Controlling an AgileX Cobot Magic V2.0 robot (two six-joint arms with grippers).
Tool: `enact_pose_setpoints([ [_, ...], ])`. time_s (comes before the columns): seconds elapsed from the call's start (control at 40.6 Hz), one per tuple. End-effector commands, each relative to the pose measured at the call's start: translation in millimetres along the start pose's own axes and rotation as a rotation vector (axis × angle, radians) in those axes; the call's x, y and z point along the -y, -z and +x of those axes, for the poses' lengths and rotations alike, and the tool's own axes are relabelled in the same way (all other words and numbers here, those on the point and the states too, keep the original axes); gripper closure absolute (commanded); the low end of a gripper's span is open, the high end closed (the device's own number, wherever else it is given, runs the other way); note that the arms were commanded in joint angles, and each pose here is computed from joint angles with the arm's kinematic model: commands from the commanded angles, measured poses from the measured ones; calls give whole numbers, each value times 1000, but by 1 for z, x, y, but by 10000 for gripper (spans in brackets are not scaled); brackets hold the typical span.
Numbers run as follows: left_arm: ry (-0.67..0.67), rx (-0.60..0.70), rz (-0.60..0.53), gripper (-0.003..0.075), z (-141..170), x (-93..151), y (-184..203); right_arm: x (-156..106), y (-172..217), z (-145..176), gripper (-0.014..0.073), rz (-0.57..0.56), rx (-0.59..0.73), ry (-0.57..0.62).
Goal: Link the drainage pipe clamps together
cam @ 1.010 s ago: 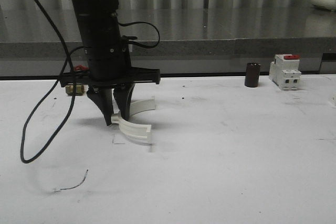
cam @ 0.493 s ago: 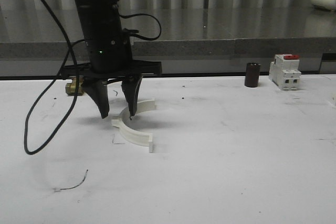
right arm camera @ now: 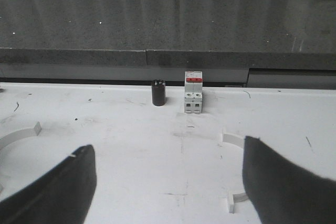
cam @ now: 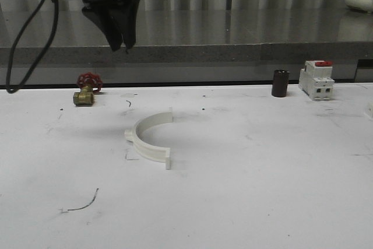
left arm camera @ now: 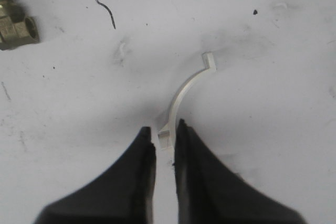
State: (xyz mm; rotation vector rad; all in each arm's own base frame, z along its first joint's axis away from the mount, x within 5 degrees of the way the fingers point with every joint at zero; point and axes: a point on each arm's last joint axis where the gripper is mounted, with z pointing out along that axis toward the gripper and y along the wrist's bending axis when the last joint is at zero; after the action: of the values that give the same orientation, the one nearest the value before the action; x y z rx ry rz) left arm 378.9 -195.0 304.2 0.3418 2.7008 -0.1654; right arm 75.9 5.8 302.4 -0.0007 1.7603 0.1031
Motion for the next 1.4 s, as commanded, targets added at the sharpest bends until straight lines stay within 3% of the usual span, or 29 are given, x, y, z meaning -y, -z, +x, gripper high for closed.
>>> enact_pose_setpoints([
  [0.0,-23,132,11,740,-1,0,48,0,2,-18,2,7,96,8],
  [0.172,-17,171,-37,741,11,-19,65,0,2,-18,2,7,96,8],
  [0.345,50,162,-80,740,34,-55,70,0,2,-18,2,7,96,8],
  [0.542,135,171,-140,740,79,-102,77,0,2,-18,2,7,96,8],
  [0.739,159,213,-172,740,130,-120,89,0,2,-18,2,7,96,8],
  [0.936,72,406,-179,741,173,-114,109,0,2,-18,2,7,96,8],
  [1.232,-31,886,-167,741,255,-99,157,0,2,-18,2,7,96,8],
  [1.379,-63,972,-204,741,289,-99,161,0,2,-18,2,7,96,8],
])
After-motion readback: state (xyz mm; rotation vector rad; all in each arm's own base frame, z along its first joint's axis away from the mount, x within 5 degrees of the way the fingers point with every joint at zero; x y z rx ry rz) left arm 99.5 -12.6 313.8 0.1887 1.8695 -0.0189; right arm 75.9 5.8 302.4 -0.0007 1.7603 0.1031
